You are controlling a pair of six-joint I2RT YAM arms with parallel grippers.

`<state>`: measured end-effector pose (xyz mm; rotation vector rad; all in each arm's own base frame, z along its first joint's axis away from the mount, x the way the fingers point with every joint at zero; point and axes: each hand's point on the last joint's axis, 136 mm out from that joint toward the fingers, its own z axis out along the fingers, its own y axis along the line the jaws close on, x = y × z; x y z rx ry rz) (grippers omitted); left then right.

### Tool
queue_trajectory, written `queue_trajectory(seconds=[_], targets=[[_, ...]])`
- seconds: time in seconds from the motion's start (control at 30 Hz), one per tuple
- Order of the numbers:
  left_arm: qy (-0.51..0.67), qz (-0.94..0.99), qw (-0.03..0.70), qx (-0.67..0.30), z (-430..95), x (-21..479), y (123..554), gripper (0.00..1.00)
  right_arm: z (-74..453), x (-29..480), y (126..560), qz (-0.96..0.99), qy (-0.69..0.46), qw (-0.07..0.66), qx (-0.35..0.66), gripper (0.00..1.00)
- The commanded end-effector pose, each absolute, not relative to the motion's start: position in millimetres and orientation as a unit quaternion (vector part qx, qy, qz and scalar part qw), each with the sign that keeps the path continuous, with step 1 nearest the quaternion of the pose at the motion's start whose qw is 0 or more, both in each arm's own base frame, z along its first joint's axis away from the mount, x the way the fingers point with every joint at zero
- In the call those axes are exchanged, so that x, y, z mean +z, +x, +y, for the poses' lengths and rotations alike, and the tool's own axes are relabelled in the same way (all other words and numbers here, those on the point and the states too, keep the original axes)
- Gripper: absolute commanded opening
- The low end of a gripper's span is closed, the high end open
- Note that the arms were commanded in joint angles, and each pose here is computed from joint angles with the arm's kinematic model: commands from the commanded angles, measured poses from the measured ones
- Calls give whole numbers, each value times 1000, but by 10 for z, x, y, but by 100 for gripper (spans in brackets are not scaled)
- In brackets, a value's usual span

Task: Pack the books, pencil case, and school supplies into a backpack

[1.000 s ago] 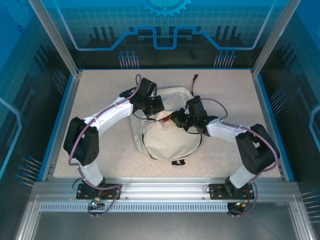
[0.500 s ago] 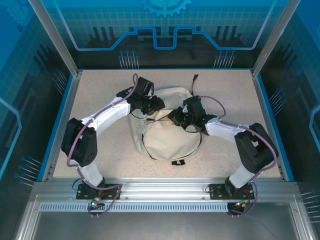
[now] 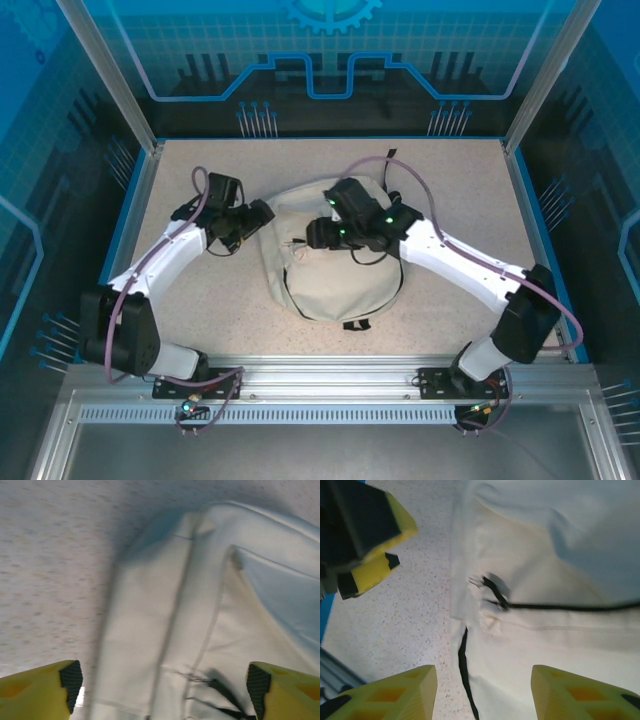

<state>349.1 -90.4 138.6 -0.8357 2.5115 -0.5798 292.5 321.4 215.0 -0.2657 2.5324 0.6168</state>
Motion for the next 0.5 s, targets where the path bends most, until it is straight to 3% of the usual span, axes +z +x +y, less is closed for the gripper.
queue_trajectory(seconds=[0.0,0.2,0.47], targets=[[-316,904,226,-178,-644,1364,3280,92,3111,1886,2919,943,-217,244,69,53],[-341,898,219,-174,-468,1232,3075,98,3514,1716,3073,911,-344,223,-37,51],[-354,892,220,-173,-361,1202,3014,99,3741,1379,3323,902,-369,208,-83,49]])
